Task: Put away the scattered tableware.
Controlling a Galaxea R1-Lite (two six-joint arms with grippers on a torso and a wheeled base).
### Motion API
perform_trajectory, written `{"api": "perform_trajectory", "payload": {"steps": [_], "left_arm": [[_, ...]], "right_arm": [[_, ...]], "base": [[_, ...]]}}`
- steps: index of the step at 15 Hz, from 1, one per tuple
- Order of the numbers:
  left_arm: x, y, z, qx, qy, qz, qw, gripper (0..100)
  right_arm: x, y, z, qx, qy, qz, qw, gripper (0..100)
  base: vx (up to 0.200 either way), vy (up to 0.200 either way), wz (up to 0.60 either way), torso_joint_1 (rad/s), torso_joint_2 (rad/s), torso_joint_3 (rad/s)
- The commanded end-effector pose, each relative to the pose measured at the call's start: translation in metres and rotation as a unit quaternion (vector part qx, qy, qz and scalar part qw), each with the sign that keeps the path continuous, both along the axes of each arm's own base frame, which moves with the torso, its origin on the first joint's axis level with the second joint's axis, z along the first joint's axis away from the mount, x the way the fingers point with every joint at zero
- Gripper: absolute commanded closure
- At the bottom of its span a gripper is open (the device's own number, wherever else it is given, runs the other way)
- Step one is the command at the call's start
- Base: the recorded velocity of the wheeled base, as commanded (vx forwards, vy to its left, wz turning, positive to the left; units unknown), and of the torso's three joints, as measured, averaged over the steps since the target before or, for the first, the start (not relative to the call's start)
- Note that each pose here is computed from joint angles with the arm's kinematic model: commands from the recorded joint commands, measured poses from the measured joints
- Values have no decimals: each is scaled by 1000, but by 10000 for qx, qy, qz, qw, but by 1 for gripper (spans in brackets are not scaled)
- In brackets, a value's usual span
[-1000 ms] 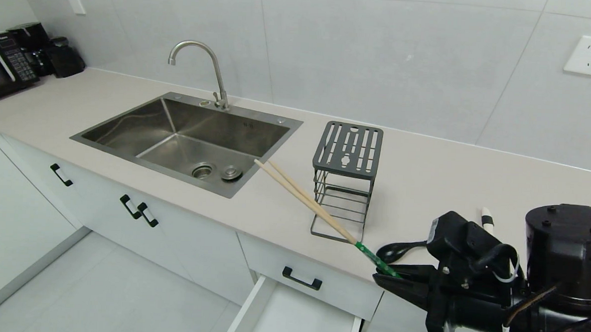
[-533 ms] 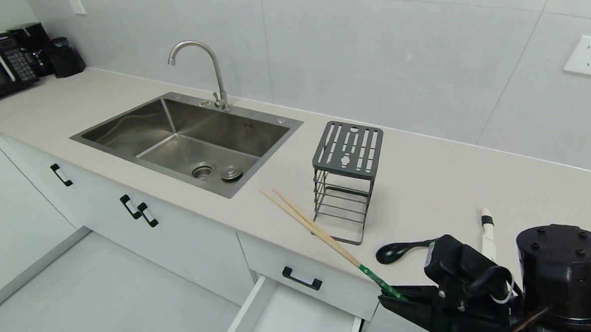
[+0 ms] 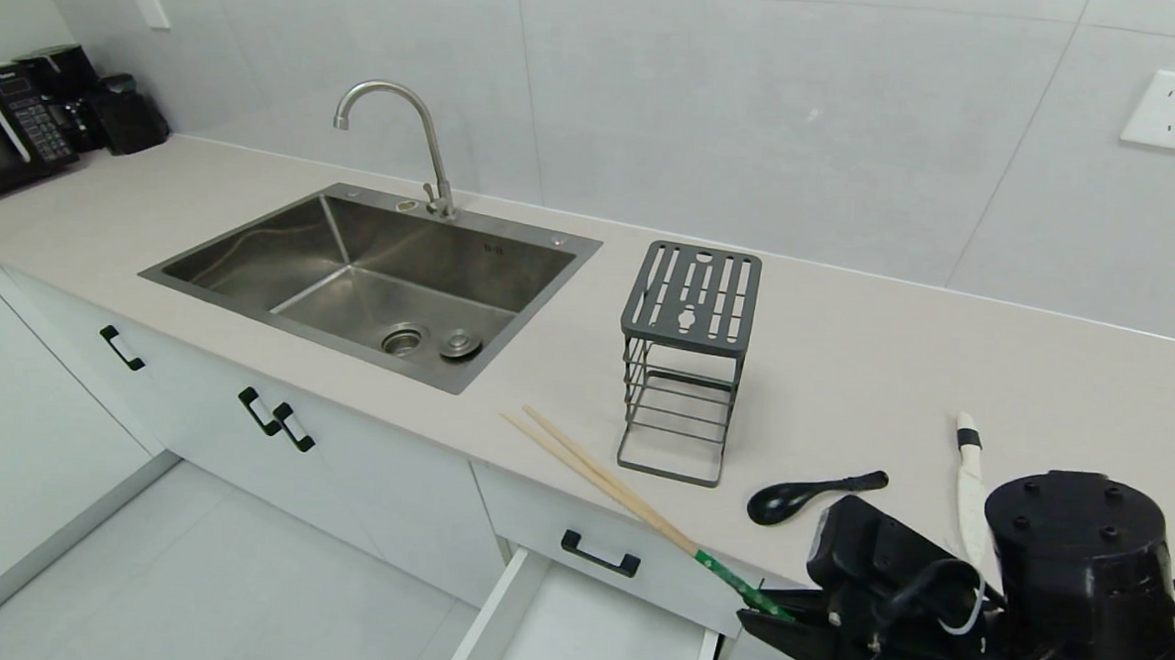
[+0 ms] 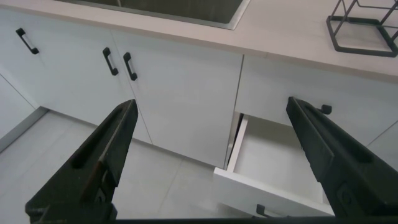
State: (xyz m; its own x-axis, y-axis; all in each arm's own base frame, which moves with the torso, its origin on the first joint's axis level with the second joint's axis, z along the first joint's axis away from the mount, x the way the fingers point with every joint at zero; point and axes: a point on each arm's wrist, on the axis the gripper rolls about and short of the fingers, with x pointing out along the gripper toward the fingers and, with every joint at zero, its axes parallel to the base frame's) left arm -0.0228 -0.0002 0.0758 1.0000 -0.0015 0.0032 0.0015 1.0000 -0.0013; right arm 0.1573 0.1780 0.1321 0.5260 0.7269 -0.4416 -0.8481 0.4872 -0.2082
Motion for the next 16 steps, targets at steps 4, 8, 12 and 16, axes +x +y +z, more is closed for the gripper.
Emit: {"api": "perform_trajectory", "payload": {"steps": [4, 8, 12, 16], "left_arm": [[0, 0, 0, -1, 1, 0, 10000, 0], [0, 0, 0, -1, -7, 0, 10000, 0], [0, 0, 0, -1, 1, 0, 10000, 0], [0, 0, 0, -1, 1, 0, 10000, 0]], "right_arm": [[-5, 41, 7, 42, -91, 523, 9986, 100], [-16, 42, 0, -118, -63, 597, 9981, 100], [-18, 42, -1, -141, -42, 593, 9981, 100], [-18, 43, -1, -133, -57, 594, 9981, 100]], "base": [[0, 0, 0, 0, 0, 0], [0, 0, 0, 0, 0, 0], [0, 0, 0, 0, 0, 0], [0, 0, 0, -91, 173, 91]]}}
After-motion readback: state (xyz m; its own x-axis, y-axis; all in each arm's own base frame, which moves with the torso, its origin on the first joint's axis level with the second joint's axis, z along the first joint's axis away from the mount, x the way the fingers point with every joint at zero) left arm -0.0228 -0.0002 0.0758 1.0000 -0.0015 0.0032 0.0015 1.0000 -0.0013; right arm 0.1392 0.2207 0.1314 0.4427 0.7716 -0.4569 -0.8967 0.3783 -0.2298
